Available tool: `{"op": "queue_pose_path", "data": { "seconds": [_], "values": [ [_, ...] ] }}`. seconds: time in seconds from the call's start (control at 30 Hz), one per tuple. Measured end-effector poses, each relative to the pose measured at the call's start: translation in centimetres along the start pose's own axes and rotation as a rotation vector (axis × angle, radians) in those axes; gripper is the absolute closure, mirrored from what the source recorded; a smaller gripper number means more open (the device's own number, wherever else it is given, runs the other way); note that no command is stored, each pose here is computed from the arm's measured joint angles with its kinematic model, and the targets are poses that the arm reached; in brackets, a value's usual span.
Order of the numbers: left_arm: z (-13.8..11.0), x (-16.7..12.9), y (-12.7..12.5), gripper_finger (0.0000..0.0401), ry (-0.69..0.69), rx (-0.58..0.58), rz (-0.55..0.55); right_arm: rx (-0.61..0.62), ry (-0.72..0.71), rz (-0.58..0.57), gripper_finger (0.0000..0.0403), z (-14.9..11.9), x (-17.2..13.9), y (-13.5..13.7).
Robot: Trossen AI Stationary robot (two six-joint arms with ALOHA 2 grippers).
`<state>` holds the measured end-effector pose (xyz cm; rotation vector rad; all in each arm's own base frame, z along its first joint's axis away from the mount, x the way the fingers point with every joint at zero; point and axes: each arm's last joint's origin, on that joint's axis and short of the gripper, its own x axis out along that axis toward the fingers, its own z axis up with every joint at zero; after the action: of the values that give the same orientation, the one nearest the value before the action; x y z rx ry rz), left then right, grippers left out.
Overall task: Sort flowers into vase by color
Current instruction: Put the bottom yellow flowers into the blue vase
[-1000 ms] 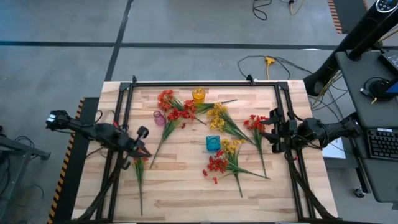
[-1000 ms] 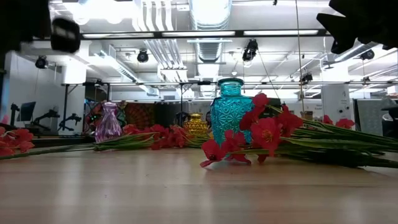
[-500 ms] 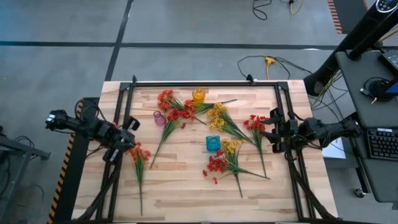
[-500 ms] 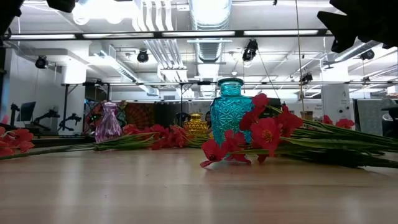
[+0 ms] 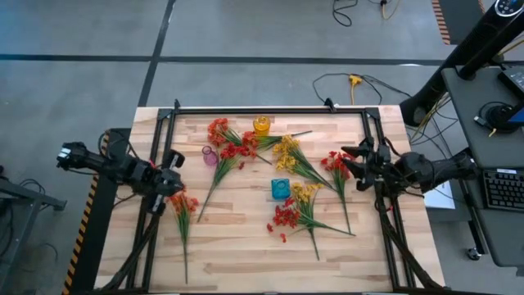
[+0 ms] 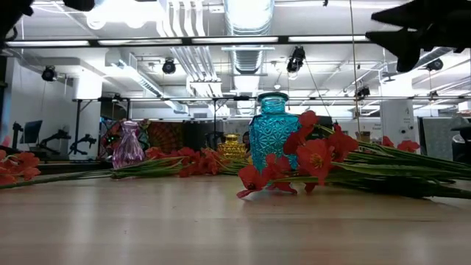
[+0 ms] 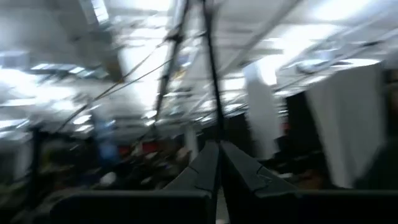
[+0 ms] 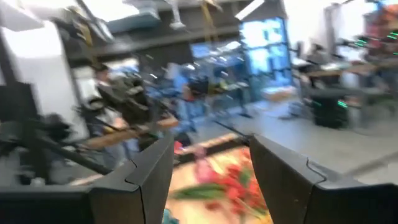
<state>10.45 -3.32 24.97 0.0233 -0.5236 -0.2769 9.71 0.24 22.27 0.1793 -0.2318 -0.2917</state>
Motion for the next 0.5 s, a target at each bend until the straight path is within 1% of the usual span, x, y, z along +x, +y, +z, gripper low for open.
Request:
{"op": "queue_pose_path", "data": {
  "seconds": [0.13, 0.27, 0.33, 0.4, 0.5],
  "values": [
    [-0.9, 1.0, 0.5, 0.0401, 0.085, -0.1, 0.185, -0.034, 0.059, -0.101, 0.02, 0.9, 0.8, 0.2],
    [-1.8, 2.1, 0.8, 0.0401, 0.167, -0.168, 0.356, -0.054, 0.184, -0.191, 0.02, 1.9, 1.6, 0.6],
    [-2.1, 2.6, 1.0, 0.0401, 0.217, -0.173, 0.445, -0.093, 0.287, -0.214, 0.02, 2.1, 2.1, 0.8],
    [-2.3, 3.2, 1.2, 0.0401, 0.29, -0.176, 0.51, -0.146, 0.41, -0.238, 0.02, 2.0, 2.7, 1.1],
    [-2.7, 4.2, 1.2, 0.0401, 0.438, -0.199, 0.535, -0.187, 0.576, -0.282, 0.02, 1.8, 3.2, 1.4]
  ]
}}
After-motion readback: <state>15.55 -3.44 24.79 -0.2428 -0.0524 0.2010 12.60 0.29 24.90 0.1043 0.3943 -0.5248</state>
